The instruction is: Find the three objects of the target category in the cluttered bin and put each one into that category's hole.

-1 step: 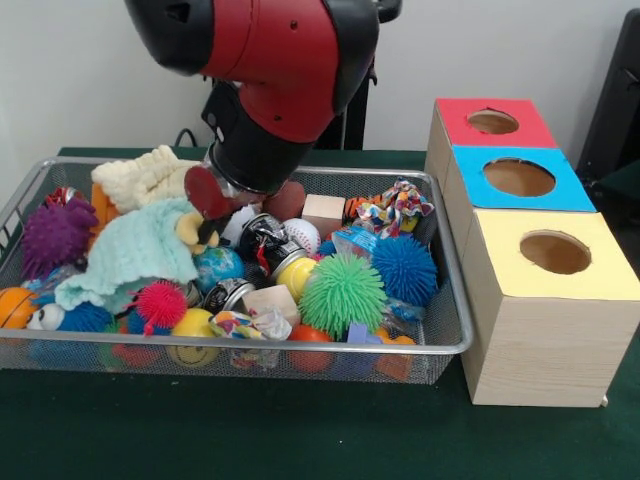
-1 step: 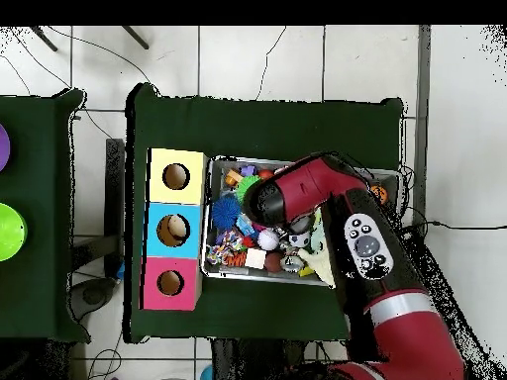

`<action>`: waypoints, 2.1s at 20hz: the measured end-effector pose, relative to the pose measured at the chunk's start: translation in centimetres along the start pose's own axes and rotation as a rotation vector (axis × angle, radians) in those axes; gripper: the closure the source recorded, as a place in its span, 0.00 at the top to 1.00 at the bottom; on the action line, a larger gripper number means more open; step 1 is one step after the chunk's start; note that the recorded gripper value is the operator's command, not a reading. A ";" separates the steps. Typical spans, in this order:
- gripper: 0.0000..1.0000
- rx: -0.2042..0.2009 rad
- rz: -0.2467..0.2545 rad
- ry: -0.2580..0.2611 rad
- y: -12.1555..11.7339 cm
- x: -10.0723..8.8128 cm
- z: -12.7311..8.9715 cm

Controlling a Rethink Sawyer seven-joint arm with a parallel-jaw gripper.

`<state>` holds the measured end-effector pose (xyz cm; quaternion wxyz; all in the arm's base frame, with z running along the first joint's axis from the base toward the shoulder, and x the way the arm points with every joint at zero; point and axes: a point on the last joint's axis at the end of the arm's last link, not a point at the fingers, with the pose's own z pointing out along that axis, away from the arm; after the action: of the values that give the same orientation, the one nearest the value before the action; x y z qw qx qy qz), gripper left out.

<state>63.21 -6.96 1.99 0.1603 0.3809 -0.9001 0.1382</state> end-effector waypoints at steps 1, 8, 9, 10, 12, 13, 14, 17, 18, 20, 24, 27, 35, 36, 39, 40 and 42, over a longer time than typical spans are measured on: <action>0.00 -0.029 0.020 -0.017 0.0 0.1 -0.8; 0.00 -0.293 0.143 -0.139 -1.7 3.4 -9.3; 0.00 -0.320 0.147 -0.151 -2.0 3.9 -10.4; 0.00 -0.346 0.151 -0.162 -2.3 4.5 -11.6; 0.00 -0.380 0.152 -0.180 -2.5 5.2 -13.3; 0.00 -0.397 0.152 -0.190 -2.6 5.5 -14.2; 0.00 -0.411 0.152 -0.200 -2.6 5.7 -15.0; 0.00 -0.443 0.152 -0.229 -2.3 5.9 -16.9; 0.00 -0.456 0.149 -0.239 -2.0 5.8 -17.5; 0.00 -0.479 0.140 -0.252 -1.3 5.7 -18.2; 0.00 -0.549 0.103 -0.270 1.1 5.1 -19.5; 0.00 -0.596 0.064 -0.265 3.5 4.7 -19.9; 0.00 -0.649 -0.018 -0.223 8.1 3.4 -19.2; 0.00 -0.655 -0.030 -0.218 8.7 3.1 -19.1; 0.00 -0.666 -0.055 -0.220 10.2 2.1 -18.8; 0.00 -0.667 -0.059 -0.226 10.5 1.8 -18.7; 0.00 -0.663 -0.066 -0.253 11.4 0.6 -18.5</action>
<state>57.90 7.14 17.65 0.1669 0.3511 -0.8959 -0.2150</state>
